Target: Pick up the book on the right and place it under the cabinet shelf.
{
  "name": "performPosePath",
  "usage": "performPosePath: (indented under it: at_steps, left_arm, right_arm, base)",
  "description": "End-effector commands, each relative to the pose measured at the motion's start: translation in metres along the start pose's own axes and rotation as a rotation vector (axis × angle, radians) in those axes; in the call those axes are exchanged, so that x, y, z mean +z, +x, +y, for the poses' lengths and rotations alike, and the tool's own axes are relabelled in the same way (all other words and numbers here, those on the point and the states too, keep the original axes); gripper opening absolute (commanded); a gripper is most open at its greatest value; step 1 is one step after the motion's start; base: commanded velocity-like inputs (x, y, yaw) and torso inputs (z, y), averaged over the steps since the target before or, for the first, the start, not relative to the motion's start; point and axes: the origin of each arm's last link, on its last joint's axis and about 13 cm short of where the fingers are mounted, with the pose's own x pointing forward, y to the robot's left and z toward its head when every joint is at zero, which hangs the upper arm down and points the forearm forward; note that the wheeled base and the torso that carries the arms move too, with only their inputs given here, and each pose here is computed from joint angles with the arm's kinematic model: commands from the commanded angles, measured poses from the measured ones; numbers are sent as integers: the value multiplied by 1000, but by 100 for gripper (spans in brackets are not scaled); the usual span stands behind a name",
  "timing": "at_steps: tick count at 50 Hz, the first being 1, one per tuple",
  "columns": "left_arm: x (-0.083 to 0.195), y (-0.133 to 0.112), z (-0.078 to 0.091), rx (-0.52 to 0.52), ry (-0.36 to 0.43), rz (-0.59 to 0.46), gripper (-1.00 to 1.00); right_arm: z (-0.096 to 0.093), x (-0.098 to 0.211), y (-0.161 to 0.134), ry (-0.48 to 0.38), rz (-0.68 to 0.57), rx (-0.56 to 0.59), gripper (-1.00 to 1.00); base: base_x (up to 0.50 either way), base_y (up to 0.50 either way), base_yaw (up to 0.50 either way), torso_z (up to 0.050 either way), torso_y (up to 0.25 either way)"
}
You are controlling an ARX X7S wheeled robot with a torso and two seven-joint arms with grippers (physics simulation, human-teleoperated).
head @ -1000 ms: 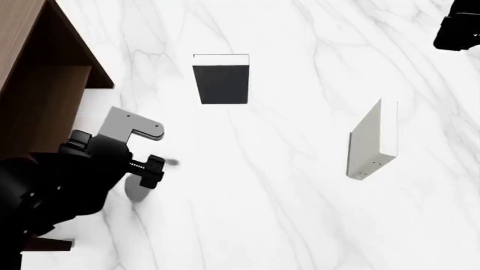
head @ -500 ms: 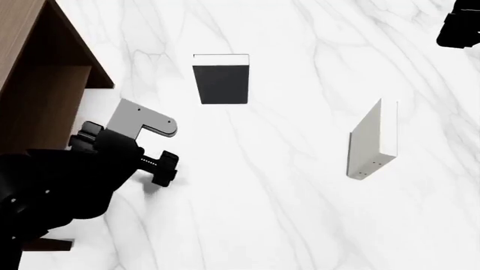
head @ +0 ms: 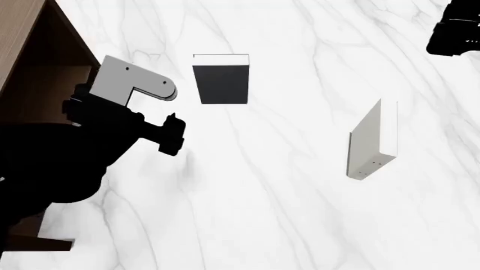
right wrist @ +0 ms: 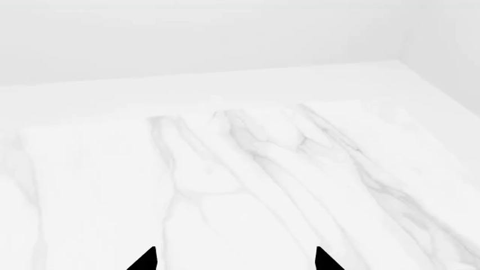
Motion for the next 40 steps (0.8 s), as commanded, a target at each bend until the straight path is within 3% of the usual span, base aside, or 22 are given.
performPosePath:
  at_steps: [1,15,32,40]
  left_arm:
    - [24,-8,9,15,-28,-99,100]
    - [56,-16,21,26,-74,-245,100]
    - [61,-22,23,-9,-80,-312,100]
    - [62,-22,24,-6,-94,-314,100]
  right_arm:
    - [2,-4,1,-1,6,9,100]
    - [6,-8,5,1,10,19,100]
    - [8,-9,6,0,8,25,100]
    - [9,-9,5,-4,7,29,100]
  base:
    - [0,0,0,0,0]
    - [0,0,0,0,0]
    - [0,0,0,0,0]
    - [0,0,0,0,242]
